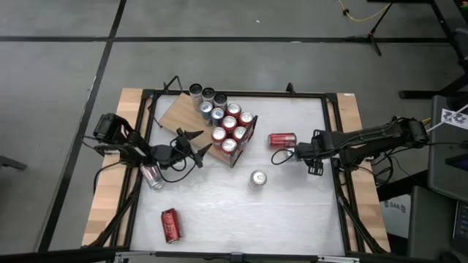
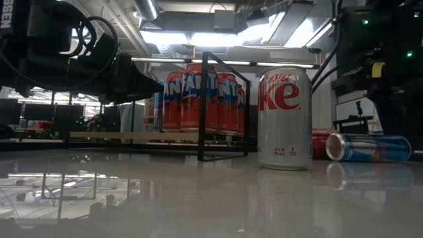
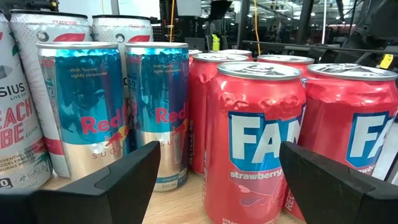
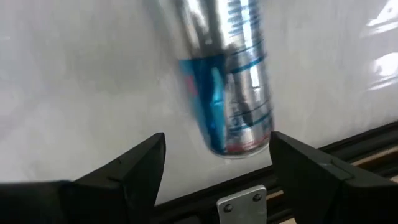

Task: Pick and place cans onto a shelf
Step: Put the blue and white soda can on the shelf aligned with the other blue and white soda cans

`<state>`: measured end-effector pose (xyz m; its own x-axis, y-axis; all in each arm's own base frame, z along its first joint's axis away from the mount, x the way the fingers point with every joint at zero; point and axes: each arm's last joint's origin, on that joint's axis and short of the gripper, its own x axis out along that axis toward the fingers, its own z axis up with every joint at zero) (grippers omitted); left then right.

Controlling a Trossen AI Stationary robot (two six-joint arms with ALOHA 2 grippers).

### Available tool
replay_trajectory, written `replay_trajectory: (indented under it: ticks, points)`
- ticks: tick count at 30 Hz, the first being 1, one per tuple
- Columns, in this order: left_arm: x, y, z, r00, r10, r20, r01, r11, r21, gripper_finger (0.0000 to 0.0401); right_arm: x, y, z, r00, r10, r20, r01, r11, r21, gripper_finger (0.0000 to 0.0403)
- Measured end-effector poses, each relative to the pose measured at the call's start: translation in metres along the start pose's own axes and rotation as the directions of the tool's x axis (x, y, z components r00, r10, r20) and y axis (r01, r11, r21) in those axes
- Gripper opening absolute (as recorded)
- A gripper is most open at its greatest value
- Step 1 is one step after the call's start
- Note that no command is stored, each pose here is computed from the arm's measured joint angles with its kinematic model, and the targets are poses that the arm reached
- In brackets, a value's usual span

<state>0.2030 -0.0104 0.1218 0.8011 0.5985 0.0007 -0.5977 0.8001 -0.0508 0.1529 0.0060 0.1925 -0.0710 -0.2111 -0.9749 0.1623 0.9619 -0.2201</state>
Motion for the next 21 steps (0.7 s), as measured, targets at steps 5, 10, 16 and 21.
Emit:
replay_trajectory:
  ticks: [5,10,16,21]
  points:
    - [0.0,0.0,0.0,1.0,0.0,0.0,0.0,1.0,0.0,0.0325,0.0,0.0,0.0,1.0,0.005,0.002,-0.005,1.0,-0.003,0.0278]
    - [0.0,0.0,0.0,1.0,0.0,0.0,0.0,1.0,0.0,0.0325,0.0,0.0,0.001,1.0,-0.01,0.006,0.01,1.0,0.001,0.0278]
    - [0.0,0.0,0.0,1.0,0.0,0.0,0.0,1.0,-0.001,0.0325,-0.004,0.0,0.004,0.999,-0.003,0.032,0.003,1.0,0.006,0.0278]
    - [0.0,0.0,0.0,1.0,0.0,0.0,0.0,1.0,-0.002,0.0325,-0.016,-0.002,0.011,0.996,-0.026,0.09,0.027,1.0,-0.011,0.0278]
